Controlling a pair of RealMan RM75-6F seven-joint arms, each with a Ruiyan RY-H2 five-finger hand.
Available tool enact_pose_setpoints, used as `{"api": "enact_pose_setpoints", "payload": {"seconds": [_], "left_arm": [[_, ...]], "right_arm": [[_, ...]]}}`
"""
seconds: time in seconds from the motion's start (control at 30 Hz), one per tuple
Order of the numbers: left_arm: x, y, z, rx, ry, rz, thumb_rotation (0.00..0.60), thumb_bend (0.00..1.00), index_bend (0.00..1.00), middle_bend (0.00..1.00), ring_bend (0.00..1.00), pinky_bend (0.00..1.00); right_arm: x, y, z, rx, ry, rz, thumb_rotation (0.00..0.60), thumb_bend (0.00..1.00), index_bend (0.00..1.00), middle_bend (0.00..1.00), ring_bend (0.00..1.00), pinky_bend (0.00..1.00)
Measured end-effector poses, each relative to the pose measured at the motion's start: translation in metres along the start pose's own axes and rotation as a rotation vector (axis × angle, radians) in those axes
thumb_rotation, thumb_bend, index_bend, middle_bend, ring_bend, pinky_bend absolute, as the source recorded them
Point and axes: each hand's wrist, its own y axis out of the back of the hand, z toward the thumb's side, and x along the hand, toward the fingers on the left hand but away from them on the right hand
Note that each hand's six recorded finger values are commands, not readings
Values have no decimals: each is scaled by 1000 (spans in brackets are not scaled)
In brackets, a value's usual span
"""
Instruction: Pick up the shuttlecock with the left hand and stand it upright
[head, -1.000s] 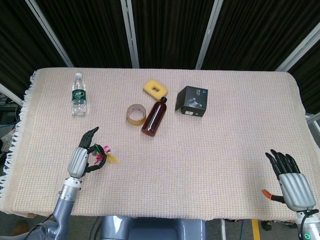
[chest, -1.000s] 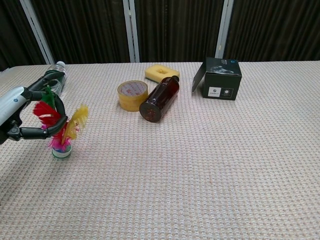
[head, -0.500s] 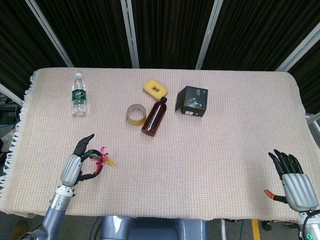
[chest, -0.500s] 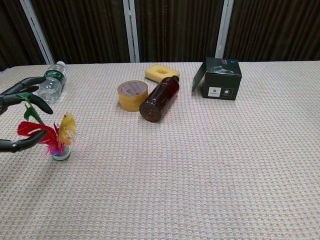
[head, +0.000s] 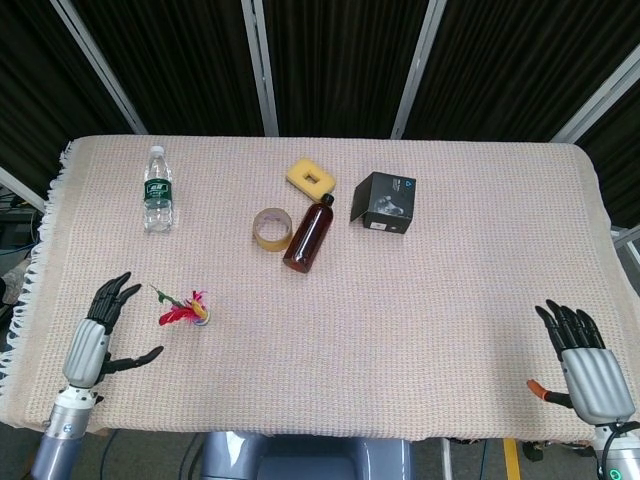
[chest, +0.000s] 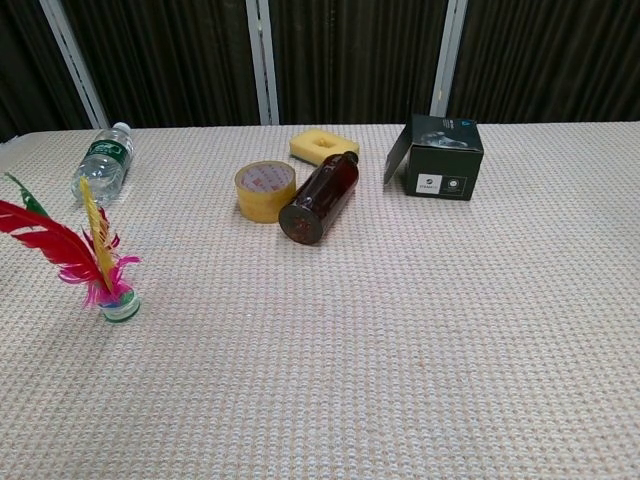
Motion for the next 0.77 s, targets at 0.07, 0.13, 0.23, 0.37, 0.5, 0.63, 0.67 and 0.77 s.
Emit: {"api": "enact_pose_setpoints", "payload": {"seconds": [0.07,0.13,0.23,0.37,0.5,0.63,0.67,0.77], "left_arm": [[1,11,0,28,-5,24,523,59,30,0,0,0],[1,20,1,66,-6,45,524,55,29,0,0,0],[1,37,2,150,8,66,527,54,34,0,0,0],[-3,59,3,303,71,72,525,55,0,0,0,0],[-13,78,11,477,174,61,527,55,0,0,0,0],[-32,99,22,582,297,16,527,59,0,0,0,0],[-36,105,22,597,325,4,528,61,0,0,0,0],[-47,113,16,623,400,-42,524,61,0,0,0,0]], "right_arm": [[0,-1,0,1,1,2,600,50,0,0,0,0],[0,-2,0,2,1,6,600,50,0,0,0,0],[-2,-2,0,3,-2,8,600,50,0,0,0,0],[-4,-3,-5,14,-25,9,600,50,0,0,0,0],[-8,-4,-12,36,-60,11,600,51,0,0,0,0],[-11,-5,-10,36,-60,17,600,50,0,0,0,0],[-12,-5,-10,36,-58,17,600,50,0,0,0,0],[-13,-6,-6,37,-46,18,600,50,0,0,0,0]]}}
